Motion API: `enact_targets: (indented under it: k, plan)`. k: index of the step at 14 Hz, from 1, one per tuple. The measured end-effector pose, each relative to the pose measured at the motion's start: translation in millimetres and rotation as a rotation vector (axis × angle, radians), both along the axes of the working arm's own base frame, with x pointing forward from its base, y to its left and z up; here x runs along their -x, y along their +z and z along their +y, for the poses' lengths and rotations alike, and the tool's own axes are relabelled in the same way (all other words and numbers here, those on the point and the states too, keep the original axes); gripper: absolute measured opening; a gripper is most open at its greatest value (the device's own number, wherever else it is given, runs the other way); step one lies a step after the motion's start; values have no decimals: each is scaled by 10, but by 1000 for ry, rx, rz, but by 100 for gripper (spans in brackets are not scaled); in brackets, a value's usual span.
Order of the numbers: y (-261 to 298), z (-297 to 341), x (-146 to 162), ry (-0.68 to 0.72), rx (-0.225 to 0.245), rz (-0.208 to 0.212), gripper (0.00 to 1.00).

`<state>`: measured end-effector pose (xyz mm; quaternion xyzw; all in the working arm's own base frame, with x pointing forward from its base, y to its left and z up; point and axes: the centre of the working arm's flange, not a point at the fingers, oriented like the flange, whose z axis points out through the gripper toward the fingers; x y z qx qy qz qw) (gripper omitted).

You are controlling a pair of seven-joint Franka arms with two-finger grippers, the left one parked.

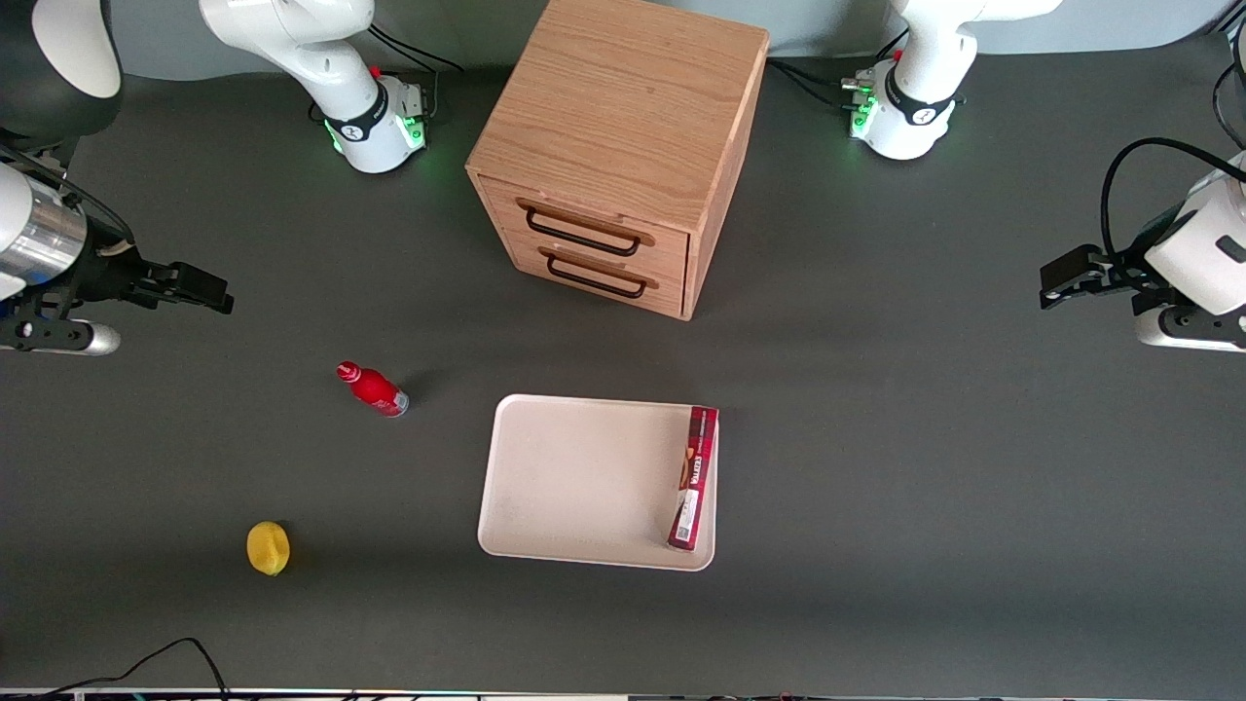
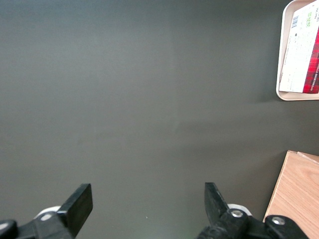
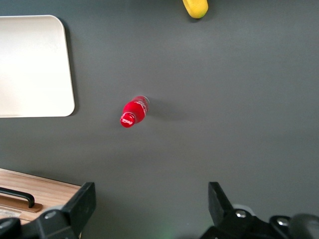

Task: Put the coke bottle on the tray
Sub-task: 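Move the open right gripper toward the red Coca-Cola bottle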

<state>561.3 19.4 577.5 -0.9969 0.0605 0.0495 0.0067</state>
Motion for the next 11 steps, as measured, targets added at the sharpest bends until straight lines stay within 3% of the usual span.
enact_targets:
  k: [5,7,9,11]
  plan:
    - [25,50,1,9,0,-1,100]
    - [29,43,21,8,1,20,100]
    - [-103,44,0,5,-5,40,100]
    - [-401,86,-83,1,-28,26,100]
